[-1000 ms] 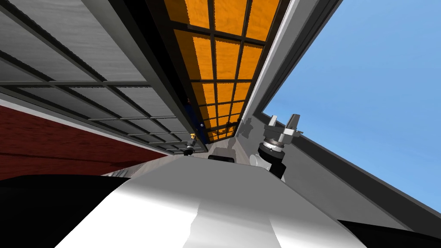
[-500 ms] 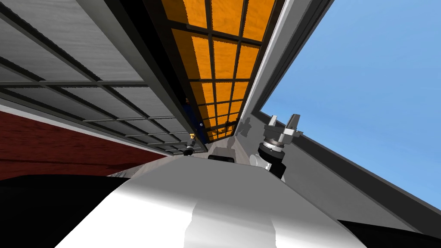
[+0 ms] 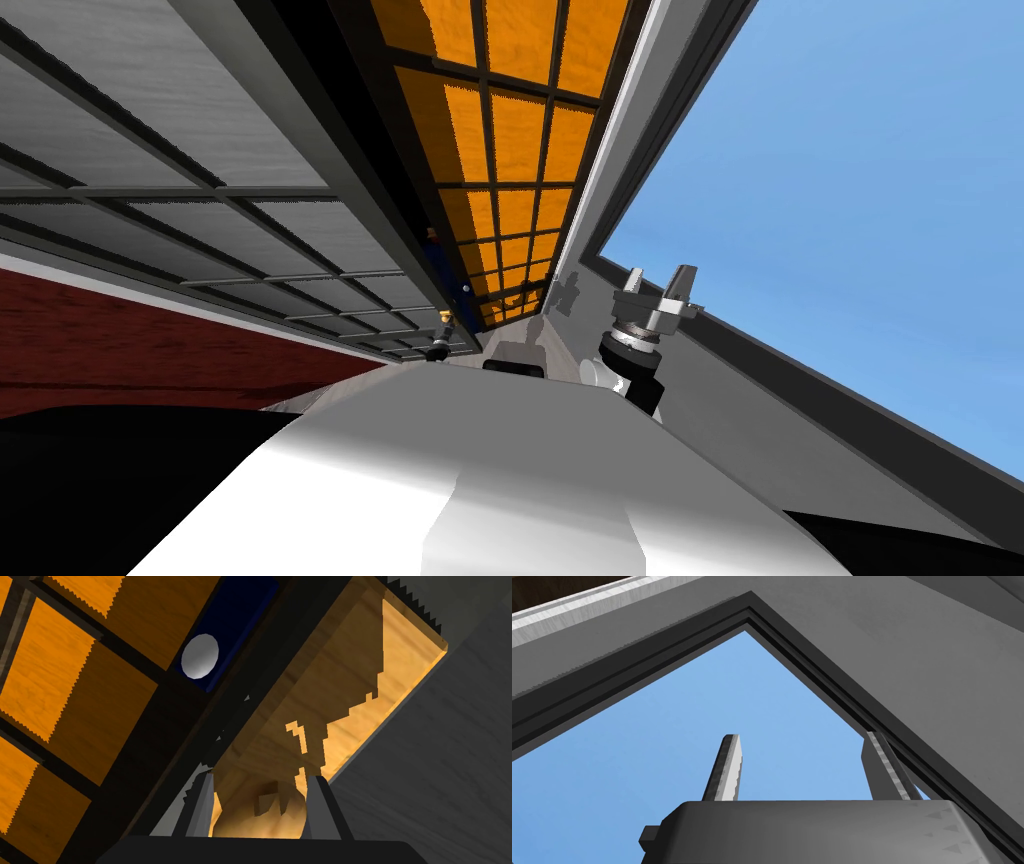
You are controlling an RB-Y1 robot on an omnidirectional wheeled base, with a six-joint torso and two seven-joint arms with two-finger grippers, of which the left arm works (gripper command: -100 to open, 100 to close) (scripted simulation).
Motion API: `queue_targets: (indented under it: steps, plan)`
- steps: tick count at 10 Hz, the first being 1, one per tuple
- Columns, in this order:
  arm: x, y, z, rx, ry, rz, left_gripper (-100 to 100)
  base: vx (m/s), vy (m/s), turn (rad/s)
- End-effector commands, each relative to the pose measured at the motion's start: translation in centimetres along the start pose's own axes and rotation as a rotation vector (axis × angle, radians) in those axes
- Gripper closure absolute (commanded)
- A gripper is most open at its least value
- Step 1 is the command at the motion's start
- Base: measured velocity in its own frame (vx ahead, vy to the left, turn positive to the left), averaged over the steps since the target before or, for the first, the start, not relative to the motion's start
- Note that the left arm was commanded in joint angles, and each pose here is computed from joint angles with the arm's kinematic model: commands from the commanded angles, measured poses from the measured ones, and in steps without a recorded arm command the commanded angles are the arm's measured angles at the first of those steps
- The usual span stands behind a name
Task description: Pull the door open
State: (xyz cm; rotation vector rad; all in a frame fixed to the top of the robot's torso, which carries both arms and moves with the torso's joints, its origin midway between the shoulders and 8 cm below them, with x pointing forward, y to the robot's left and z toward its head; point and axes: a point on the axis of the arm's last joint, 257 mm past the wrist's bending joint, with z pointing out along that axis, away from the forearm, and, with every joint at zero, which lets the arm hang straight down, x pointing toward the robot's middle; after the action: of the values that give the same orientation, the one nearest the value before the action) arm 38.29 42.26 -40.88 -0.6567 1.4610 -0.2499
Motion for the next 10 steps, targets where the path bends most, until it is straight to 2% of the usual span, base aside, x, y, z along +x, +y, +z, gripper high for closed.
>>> queue_targets:
  steps: [1, 3, 4, 5, 6, 8, 10]
  plan:
    - [-0.97, 0.56, 0.10, -0.008, -0.021, -0.056, 100, -0.044, 0.014, -0.086]
    - [-1.09, 0.69, 0.08, -0.011, -0.025, -0.113, 100, -0.041, 0.008, -0.048]
    - [-1.09, 0.69, 0.08, -0.011, -0.025, -0.118, 100, -0.029, 0.009, -0.035]
    - [-1.21, 0.81, 0.07, -0.014, -0.030, -0.163, 100, -0.032, 0.013, -0.062]
    - [-1.21, 0.81, 0.07, -0.013, -0.030, -0.165, 100, -0.024, 0.010, -0.039]
    - [-1.45, 1.07, 0.03, -0.019, -0.039, -0.244, 100, -0.047, 0.006, -0.080]
    - [-1.45, 1.07, 0.03, -0.019, -0.039, -0.259, 100, -0.027, 0.012, -0.027]
